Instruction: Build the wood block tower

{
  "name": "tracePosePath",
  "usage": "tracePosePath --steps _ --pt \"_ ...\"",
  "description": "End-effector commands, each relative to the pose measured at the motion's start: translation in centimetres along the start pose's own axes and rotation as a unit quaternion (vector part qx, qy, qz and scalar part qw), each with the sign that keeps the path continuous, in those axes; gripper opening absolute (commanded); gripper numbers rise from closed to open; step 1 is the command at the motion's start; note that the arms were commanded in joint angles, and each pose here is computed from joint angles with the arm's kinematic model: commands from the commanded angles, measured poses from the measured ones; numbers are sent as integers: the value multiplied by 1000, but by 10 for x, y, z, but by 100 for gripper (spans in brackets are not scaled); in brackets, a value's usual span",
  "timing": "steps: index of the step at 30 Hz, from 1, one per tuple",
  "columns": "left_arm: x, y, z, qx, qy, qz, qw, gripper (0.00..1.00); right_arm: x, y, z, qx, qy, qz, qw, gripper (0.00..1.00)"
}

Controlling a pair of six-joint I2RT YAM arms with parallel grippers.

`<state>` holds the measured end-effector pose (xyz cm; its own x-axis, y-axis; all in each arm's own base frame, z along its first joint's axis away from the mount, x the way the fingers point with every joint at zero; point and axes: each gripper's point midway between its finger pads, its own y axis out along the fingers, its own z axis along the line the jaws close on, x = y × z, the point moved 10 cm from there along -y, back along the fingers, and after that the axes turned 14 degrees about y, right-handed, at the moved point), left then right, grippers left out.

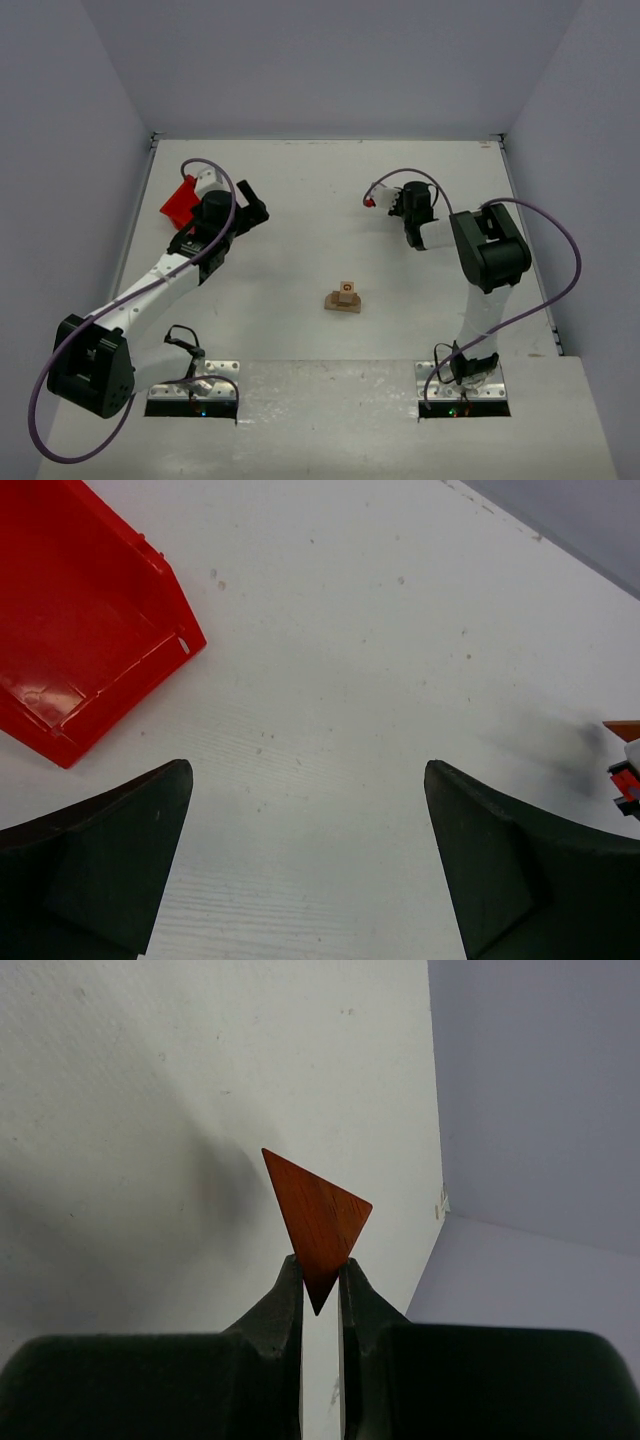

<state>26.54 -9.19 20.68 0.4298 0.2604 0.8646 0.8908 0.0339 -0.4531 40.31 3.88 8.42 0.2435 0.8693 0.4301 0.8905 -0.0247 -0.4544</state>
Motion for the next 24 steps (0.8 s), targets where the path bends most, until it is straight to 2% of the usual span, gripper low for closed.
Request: tracePosePath --steps 1,8,12,15,18,22,24 --pt "22 -2 -2 25 -3 -39 999 100 1 9 -5 -41 -18 -5 999 3" --pt "25 2 -2 40 -4 -45 998 100 -10 15 7 -68 -12 17 997 6" --pt "26 4 -1 50 -3 -48 998 100 -13 8 18 -58 -3 6 998 21" --pt "25 5 1 56 -4 -47 997 100 -9 2 23 -54 -5 -15 998 38" --pt "25 5 2 59 -4 -47 997 100 -6 -4 28 -40 5 -17 999 40" --pt "24 5 2 58 -5 -46 997 100 3 -13 27 -5 45 -24 999 52" --pt "24 5 2 56 -5 -45 997 100 9 -16 21 -8 57 -21 998 54"
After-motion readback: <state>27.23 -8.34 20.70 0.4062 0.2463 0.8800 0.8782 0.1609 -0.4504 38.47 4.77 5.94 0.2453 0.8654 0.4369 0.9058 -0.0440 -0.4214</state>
